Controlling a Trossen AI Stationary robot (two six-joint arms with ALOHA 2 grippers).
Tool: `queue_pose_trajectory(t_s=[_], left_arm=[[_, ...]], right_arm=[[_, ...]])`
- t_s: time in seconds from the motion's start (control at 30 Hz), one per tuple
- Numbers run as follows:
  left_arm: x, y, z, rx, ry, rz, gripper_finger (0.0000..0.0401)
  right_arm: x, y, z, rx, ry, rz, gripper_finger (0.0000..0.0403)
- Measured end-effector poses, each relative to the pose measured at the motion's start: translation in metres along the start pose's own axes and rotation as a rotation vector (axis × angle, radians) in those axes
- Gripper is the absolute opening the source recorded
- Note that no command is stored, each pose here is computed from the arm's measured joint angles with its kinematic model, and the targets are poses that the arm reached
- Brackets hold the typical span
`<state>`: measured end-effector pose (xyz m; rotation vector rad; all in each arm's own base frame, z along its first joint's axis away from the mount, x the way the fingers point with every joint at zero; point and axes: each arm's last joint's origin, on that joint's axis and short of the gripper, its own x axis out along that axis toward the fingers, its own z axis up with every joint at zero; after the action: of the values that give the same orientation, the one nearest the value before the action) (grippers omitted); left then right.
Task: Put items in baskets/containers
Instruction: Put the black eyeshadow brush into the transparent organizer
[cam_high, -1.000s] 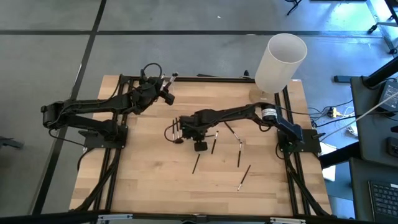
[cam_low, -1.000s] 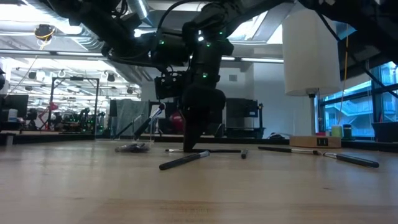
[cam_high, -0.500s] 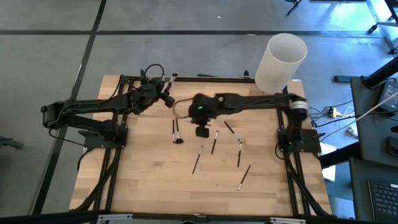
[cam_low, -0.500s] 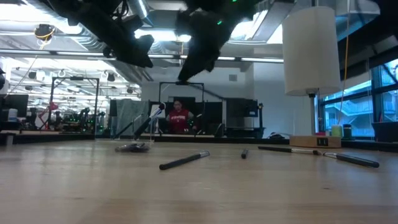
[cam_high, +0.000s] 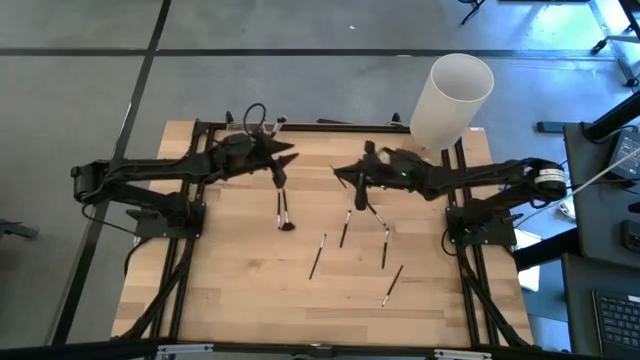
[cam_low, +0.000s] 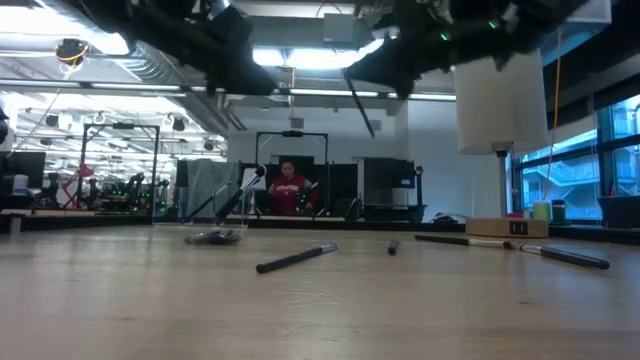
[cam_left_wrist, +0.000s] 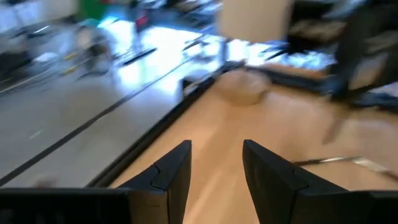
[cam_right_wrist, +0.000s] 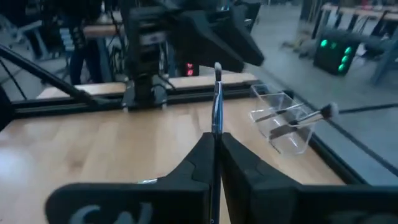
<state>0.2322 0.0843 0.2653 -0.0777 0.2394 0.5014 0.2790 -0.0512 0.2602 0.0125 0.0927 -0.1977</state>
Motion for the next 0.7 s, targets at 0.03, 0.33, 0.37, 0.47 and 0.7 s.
queue_pose_trajectory(t_s=[0.03,0.33,0.37,0.47,0.7], left_arm=[[0.005,-0.002,0.000,0.010,-0.017,-0.043,0.0141],[0.056,-0.019,-0.012,0.067,-0.250,-0.365,0.0141],[0.059,-0.021,-0.012,0.071,-0.274,-0.391,0.0141],[0.066,-0.025,-0.012,0.085,-0.311,-0.470,0.0141],[0.076,-0.036,-0.009,0.108,-0.327,-0.512,0.0141]], right_arm=[[-0.006,0.000,-0.002,0.007,-0.043,-0.007,0.0020],[-0.027,-0.001,-0.003,0.032,-0.257,-0.014,0.0020],[-0.027,-0.001,-0.002,0.032,-0.271,-0.018,0.0020],[-0.026,-0.002,-0.002,0.030,-0.265,-0.038,0.0020],[-0.027,-0.002,-0.001,0.038,-0.276,-0.037,0.0020]])
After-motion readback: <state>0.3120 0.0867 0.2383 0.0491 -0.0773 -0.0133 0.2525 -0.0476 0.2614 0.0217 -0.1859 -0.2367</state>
